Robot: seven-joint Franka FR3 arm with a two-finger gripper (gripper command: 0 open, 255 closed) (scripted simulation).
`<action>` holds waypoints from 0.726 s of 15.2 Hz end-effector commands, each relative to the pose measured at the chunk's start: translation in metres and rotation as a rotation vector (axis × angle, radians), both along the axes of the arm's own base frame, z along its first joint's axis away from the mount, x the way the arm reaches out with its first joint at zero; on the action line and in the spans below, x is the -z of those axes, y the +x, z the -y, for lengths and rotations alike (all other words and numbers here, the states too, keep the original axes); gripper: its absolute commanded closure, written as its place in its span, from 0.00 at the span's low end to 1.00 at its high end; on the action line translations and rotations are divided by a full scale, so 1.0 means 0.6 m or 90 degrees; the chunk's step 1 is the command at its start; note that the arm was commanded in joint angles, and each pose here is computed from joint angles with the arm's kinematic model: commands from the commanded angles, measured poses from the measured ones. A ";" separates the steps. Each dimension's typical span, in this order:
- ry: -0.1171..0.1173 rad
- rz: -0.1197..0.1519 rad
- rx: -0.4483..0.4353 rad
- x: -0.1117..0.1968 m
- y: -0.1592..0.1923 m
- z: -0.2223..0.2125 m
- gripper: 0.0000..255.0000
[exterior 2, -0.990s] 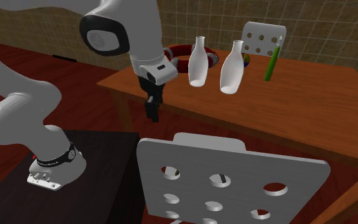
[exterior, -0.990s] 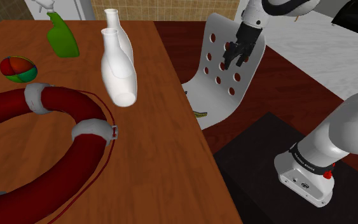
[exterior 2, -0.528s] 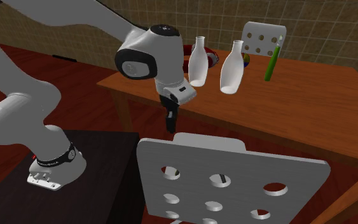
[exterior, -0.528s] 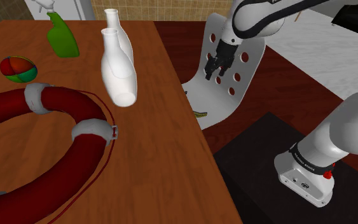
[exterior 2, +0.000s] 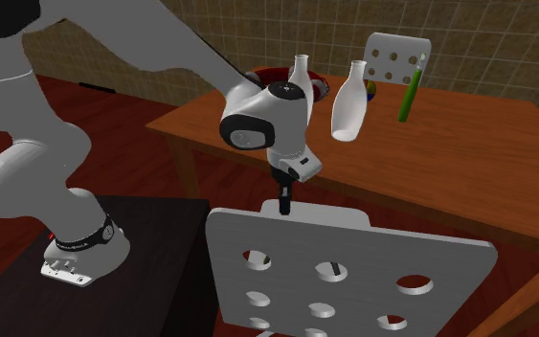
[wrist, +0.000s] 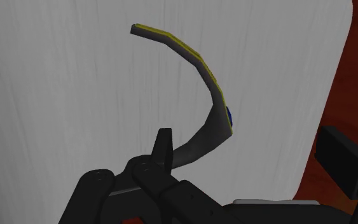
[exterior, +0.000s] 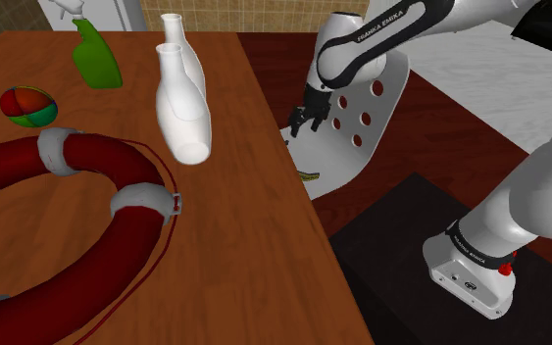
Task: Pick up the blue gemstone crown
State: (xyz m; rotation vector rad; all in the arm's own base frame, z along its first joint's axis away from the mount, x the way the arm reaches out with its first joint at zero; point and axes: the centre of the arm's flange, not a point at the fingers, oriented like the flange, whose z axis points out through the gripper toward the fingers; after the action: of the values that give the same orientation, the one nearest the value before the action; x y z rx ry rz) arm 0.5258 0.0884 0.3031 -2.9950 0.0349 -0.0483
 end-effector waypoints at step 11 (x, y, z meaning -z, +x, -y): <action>0.001 -0.001 0.001 0.184 0.109 -0.046 0.00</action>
State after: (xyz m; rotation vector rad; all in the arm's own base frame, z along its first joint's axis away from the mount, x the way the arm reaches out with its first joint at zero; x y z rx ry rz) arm 0.5904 0.1020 0.2020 -3.0004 0.0592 -0.0359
